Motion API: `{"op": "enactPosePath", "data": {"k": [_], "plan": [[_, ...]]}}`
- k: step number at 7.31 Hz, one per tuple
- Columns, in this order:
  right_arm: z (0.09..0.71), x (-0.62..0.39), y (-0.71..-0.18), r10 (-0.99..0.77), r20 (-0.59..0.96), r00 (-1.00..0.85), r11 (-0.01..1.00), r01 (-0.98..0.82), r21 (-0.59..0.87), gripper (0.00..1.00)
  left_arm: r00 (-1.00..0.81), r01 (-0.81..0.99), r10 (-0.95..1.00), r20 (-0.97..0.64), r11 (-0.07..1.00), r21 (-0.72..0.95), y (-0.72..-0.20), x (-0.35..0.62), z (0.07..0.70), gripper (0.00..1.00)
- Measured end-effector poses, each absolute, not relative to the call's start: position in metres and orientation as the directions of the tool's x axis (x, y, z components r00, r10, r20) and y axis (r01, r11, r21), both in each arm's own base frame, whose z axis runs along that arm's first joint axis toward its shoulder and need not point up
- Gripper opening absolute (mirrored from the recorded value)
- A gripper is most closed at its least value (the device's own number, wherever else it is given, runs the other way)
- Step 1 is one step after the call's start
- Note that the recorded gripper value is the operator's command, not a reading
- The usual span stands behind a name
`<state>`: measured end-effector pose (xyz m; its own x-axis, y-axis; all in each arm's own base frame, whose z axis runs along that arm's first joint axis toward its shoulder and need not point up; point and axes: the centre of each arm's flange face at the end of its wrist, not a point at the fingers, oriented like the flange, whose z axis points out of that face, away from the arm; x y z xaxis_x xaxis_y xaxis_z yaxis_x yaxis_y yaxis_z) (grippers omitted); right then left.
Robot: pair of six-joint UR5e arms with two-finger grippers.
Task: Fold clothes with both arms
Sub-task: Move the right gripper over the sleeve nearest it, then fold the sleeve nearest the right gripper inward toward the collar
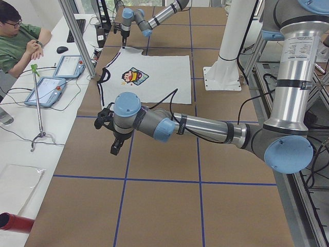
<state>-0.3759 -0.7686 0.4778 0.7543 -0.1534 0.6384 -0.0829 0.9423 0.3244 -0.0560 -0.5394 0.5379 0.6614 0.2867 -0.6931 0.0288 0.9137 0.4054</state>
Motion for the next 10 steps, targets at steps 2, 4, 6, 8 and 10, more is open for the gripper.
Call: {"op": "enactPosePath", "data": {"k": [2,4,6,8,10], "plan": [[0.467,-0.373,-0.772,-0.157,0.648,0.745,0.939,-0.09,0.331,0.13,0.662,0.029,0.287,-0.693,0.914,0.405,-0.539,-0.056,0.538,1.0],[0.442,-0.364,-0.775,-0.17,0.676,0.717,0.937,-0.095,0.336,0.1,0.663,0.03,0.286,-0.692,0.914,0.406,-0.539,-0.057,0.538,1.0],[0.405,-0.362,-0.77,-0.18,0.705,0.686,0.941,-0.089,0.327,0.03,0.664,0.034,0.283,-0.692,0.913,0.406,-0.539,-0.059,0.538,1.0],[0.377,-0.363,-0.756,-0.181,0.735,0.654,0.945,-0.091,0.314,0.0,0.666,0.04,0.279,-0.692,0.913,0.406,-0.539,-0.063,0.538,1.0],[0.352,-0.402,-0.734,-0.145,0.765,0.628,0.954,-0.116,0.276,0.0,0.666,0.041,0.278,-0.692,0.913,0.406,-0.539,-0.063,0.538,1.0]]}}
